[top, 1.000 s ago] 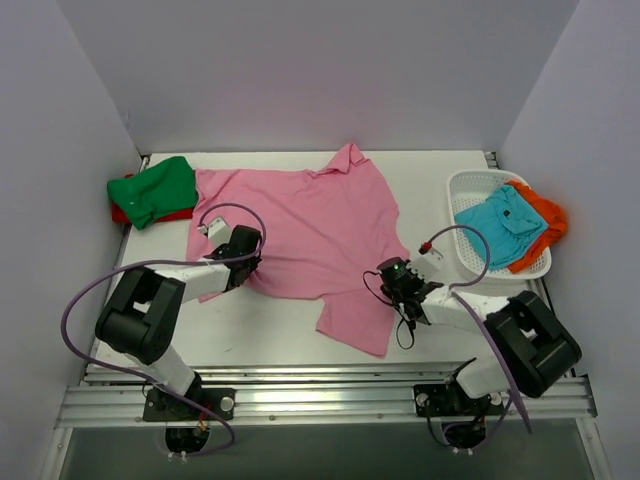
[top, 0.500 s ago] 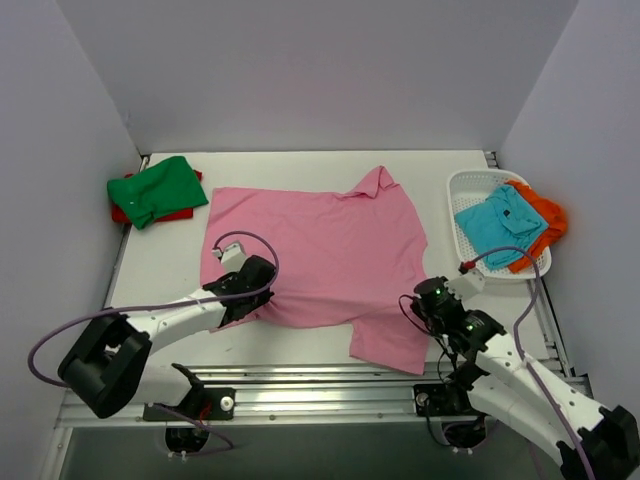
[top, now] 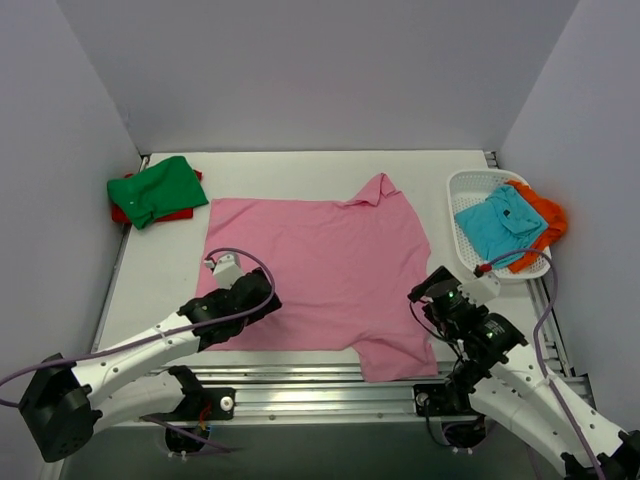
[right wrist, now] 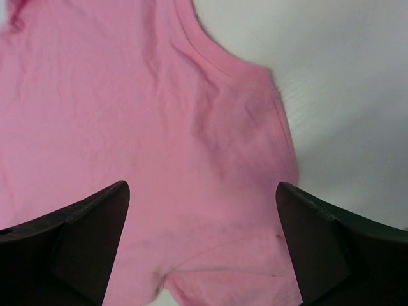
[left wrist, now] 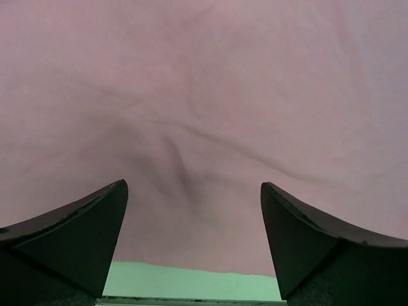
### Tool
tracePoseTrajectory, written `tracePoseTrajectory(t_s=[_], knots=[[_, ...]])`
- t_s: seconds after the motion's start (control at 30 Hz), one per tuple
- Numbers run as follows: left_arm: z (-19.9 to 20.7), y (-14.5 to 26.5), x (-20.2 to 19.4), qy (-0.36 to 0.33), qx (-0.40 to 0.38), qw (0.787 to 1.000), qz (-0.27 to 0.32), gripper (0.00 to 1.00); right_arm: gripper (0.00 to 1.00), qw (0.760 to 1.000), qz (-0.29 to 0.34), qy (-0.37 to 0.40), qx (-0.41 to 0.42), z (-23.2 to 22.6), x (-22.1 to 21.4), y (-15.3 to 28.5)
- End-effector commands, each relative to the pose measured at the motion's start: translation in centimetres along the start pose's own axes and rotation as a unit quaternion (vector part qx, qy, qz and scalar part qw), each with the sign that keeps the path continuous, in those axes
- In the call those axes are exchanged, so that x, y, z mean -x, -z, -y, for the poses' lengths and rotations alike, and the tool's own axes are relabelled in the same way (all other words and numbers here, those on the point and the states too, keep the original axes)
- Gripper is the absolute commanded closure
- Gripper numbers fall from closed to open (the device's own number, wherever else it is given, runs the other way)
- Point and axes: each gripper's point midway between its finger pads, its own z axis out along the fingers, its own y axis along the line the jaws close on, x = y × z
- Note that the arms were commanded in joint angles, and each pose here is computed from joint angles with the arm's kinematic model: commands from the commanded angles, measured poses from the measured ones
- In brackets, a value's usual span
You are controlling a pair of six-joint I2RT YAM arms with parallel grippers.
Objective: Fold and stack the t-shirts
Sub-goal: Flatten the tshirt out
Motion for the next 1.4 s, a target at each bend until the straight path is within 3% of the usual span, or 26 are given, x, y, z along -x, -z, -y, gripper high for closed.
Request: tracePoseTrajectory(t_s=[0.0,0.2,0.3,0.33,0.4,0.5,0.6,0.63,0.87,1.1,1.37], knots=[[1.0,2.3,3.7,0.013,-0.005,0.998,0.054,0.06,0.06,0.997,0.072,0.002,0.0,-2.2,4.4,1.5],[2.6,3.0,6.8,-0.003,-0.025,0.993,0.113,0.06,0.06,0.988,0.113,0.037,0.097,-12.8,6.8,-0.7],[3.5,2.3,7.2,-0.017,-0.026,0.992,0.124,0.06,0.05,0.985,0.102,0.064,0.121,-19.2,6.5,-4.2],[3.5,2.2,7.2,-0.022,-0.023,0.992,0.124,0.06,0.06,0.987,0.088,0.096,0.097,-19.9,5.0,-7.6],[3.6,1.7,6.8,-0.031,-0.02,0.993,0.115,0.06,0.06,0.987,0.085,0.092,0.103,-23.6,6.1,-9.7],[3.7,1.3,6.2,-0.033,-0.033,0.993,0.106,0.06,0.08,0.991,0.07,0.1,0.047,-24.5,5.5,-17.6],[3.1,1.3,6.1,-0.031,-0.038,0.993,0.104,0.06,0.1,0.993,0.057,0.104,0.011,-24.5,5.4,-22.3],[3.0,1.4,6.1,-0.03,-0.039,0.993,0.105,0.06,0.1,0.992,0.082,0.096,0.019,-26.8,7.5,-22.5],[1.4,2.4,7.4,-0.011,-0.048,0.99,0.129,0.06,0.1,0.989,0.111,0.093,-0.011,-27.9,11.5,-26.9],[0.8,1.8,7.8,-0.008,-0.034,0.991,0.13,0.06,0.11,0.991,0.092,0.096,-0.019,-27.7,11.1,-30.1],[0.2,1.4,8.1,-0.004,-0.022,0.991,0.134,0.06,0.11,0.993,0.081,0.087,-0.02,-27.1,10.0,-30.5]])
